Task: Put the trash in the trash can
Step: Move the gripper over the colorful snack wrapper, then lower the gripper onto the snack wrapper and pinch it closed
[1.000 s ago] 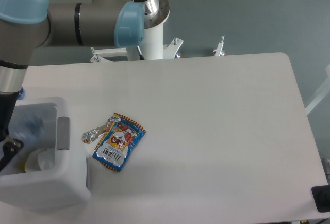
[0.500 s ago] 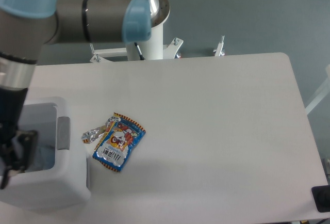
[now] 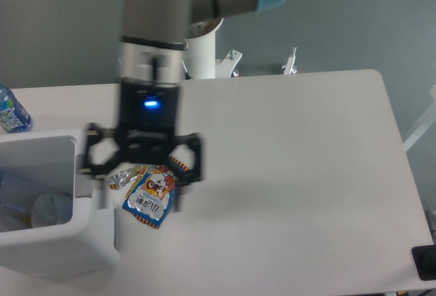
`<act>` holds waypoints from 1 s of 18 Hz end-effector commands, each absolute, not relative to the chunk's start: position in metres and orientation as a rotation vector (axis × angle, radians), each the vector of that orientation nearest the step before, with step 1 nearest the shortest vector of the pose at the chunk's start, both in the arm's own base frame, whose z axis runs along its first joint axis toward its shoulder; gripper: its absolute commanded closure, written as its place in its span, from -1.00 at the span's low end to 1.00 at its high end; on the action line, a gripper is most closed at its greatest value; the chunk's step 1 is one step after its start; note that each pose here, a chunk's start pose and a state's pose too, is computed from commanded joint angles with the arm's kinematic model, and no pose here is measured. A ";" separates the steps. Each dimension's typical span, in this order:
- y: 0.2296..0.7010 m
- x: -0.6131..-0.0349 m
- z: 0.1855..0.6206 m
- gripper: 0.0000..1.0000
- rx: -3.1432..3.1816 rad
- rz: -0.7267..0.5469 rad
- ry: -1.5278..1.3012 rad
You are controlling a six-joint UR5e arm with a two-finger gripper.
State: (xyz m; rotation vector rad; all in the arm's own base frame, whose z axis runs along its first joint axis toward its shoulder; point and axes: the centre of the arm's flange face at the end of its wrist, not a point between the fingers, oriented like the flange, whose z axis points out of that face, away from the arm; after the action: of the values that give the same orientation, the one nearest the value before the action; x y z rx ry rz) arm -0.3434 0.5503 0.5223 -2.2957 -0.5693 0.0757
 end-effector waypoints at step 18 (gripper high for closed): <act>0.494 -0.279 0.308 -1.00 -2.891 -0.010 -0.068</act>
State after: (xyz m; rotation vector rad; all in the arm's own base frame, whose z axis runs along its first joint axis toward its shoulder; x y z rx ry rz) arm -0.2791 0.4935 0.3082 -2.8908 -0.0681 -0.0102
